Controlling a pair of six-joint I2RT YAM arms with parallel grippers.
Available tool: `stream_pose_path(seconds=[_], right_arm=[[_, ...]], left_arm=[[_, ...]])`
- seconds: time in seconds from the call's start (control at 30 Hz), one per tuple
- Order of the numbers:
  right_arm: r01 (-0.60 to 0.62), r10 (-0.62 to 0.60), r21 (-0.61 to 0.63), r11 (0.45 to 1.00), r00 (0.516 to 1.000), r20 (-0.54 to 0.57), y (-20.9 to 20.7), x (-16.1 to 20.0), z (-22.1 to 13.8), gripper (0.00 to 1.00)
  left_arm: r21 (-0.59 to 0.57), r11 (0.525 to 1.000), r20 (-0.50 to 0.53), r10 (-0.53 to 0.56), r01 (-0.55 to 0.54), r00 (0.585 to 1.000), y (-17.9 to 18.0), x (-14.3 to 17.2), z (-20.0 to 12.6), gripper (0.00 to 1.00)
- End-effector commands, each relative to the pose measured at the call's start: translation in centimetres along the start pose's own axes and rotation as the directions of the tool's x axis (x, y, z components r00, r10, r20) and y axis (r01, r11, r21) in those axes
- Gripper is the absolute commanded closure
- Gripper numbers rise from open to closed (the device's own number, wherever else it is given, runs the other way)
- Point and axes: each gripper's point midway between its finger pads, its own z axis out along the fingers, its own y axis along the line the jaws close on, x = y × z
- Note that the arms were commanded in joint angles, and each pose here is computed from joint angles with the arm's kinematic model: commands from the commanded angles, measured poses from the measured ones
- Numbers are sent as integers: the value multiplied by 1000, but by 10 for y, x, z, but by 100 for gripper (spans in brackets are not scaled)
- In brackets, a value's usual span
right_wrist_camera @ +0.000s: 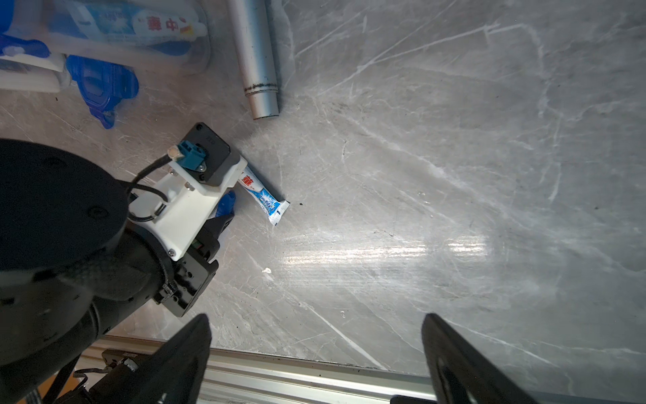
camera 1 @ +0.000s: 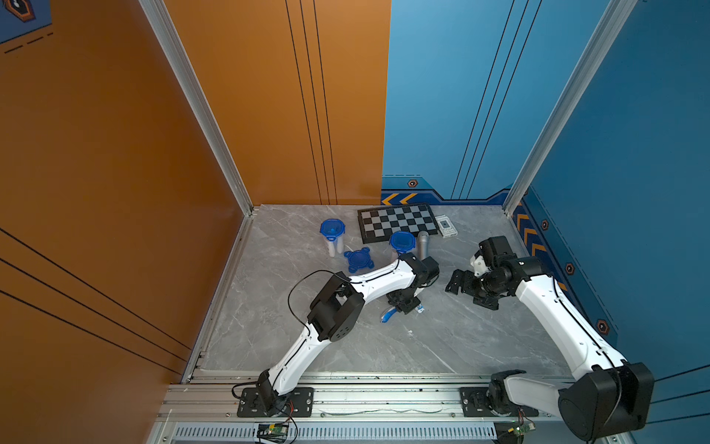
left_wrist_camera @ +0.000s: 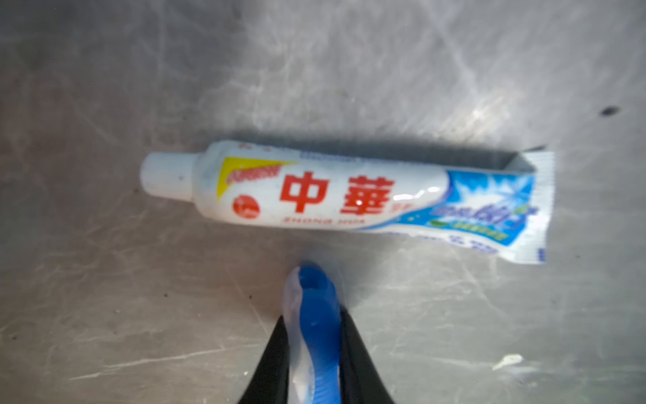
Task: Pack away toiletry kits
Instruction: Pick up the toiletry item from the center of the board, then place the toiletry item into the container.
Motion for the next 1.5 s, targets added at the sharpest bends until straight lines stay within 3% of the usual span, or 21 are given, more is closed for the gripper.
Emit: stream_pose_path(seconds=[0.0,0.23,0.43,0.47,0.57,0.7,0.83,0.93,1.2,1.47], right_arm=[[21,-22,23,999,999,25,-5,0,-11,4],[56,-55,82,995,998,-12,-7,6,-8,5],[199,-196,134,971,980,-35,18,3,-4,4],[223,-219,138,965,975,-41,24,3,-3,5],[308,-306,114,945,952,-33,53,1,0,5],[432,-430,-44,901,902,42,118,5,1,5],[469,-459,-151,870,883,101,155,13,1,5],[498,-486,-163,852,867,109,166,18,2,5],[494,-489,-108,863,869,76,160,16,13,4],[500,-501,-70,863,865,12,150,20,37,5]], left_arm=[[-8,1000,101,0,1,995,1,-2,-49,86],[83,994,362,-95,69,927,4,8,-136,87],[77,974,552,-218,211,805,33,53,-181,96],[60,967,581,-236,249,779,41,62,-185,100],[52,944,662,-278,327,696,57,80,-197,100],[63,918,727,-311,392,612,68,93,-200,100],[82,894,791,-327,440,517,77,100,-201,100],[91,879,822,-331,468,463,83,106,-196,100],[115,872,842,-339,476,419,85,129,-204,100],[63,856,837,-325,513,440,94,161,-199,100]])
